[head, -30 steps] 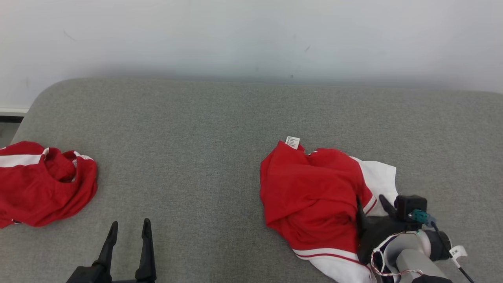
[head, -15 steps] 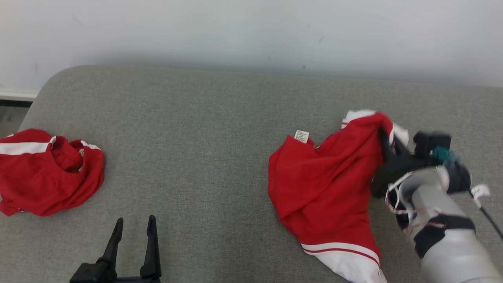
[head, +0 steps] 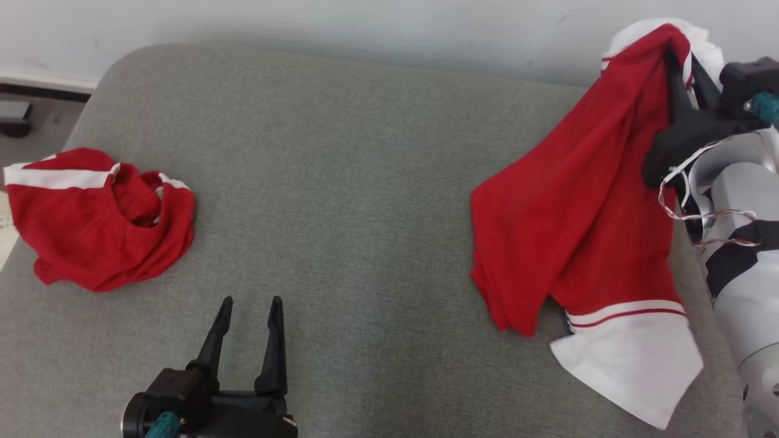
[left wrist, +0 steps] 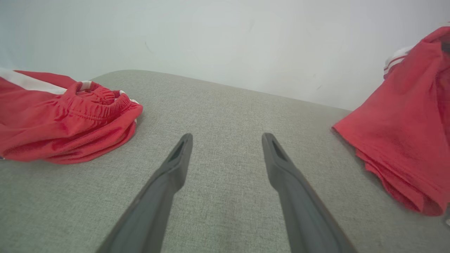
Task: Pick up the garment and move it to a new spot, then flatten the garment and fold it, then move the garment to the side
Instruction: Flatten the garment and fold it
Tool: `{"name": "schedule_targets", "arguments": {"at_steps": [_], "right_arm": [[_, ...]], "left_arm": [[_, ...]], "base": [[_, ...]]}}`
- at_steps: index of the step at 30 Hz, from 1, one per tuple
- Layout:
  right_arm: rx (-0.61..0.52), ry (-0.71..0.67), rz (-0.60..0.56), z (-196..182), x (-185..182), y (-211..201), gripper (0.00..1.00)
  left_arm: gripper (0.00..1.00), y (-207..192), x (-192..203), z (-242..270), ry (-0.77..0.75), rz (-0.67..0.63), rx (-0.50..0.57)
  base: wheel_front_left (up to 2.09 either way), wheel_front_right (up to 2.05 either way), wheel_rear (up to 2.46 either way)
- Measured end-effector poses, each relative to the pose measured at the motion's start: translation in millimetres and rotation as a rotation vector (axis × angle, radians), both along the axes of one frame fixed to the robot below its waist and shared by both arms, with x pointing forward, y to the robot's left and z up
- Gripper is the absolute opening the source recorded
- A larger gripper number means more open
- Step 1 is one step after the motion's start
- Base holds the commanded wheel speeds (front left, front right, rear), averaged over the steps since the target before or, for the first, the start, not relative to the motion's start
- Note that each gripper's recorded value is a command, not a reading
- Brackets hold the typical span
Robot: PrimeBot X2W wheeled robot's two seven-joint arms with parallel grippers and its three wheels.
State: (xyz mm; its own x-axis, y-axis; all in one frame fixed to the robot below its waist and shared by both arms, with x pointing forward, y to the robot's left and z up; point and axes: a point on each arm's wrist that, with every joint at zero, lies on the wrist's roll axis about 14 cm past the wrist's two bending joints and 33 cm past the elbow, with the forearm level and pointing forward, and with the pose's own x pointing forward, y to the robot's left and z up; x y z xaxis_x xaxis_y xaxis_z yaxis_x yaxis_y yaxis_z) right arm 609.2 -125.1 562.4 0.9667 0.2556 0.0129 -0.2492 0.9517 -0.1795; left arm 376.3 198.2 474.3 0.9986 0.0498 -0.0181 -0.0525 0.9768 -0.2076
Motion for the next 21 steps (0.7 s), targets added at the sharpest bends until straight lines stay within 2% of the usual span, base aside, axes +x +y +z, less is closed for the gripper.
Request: {"name": "schedule_targets", "arguments": {"at_steps": [2, 7, 10, 15, 21], "right_arm": [[-0.026, 0.044, 0.013, -18, 2, 7, 1.00], [-0.007, 0.006, 0.044, -12, 6, 26, 1.00], [0.016, 0.002, 0.025, -16, -2, 18, 1.00], [0.085, 0.033, -0.020, -37, -34, -2, 1.00], [0.128, 0.114, -0.072, -78, -94, -32, 1.00]], "left_arm": [[1.00, 1, 0, -1, 0.006, 0.008, 0.000], [1.00, 7, -1, -8, 0.027, 0.031, 0.005], [1.00, 6, 0, -9, 0.030, 0.027, 0.002], [1.00, -2, 0, -9, 0.027, 0.005, -0.003], [1.00, -11, -5, -2, 0.004, -0.024, -0.011]], "base": [[0.00, 0.00, 0.00], [0.00, 0.00, 0.00], [0.00, 0.00, 0.00], [0.00, 0.00, 0.00], [0.00, 0.00, 0.00]]}}
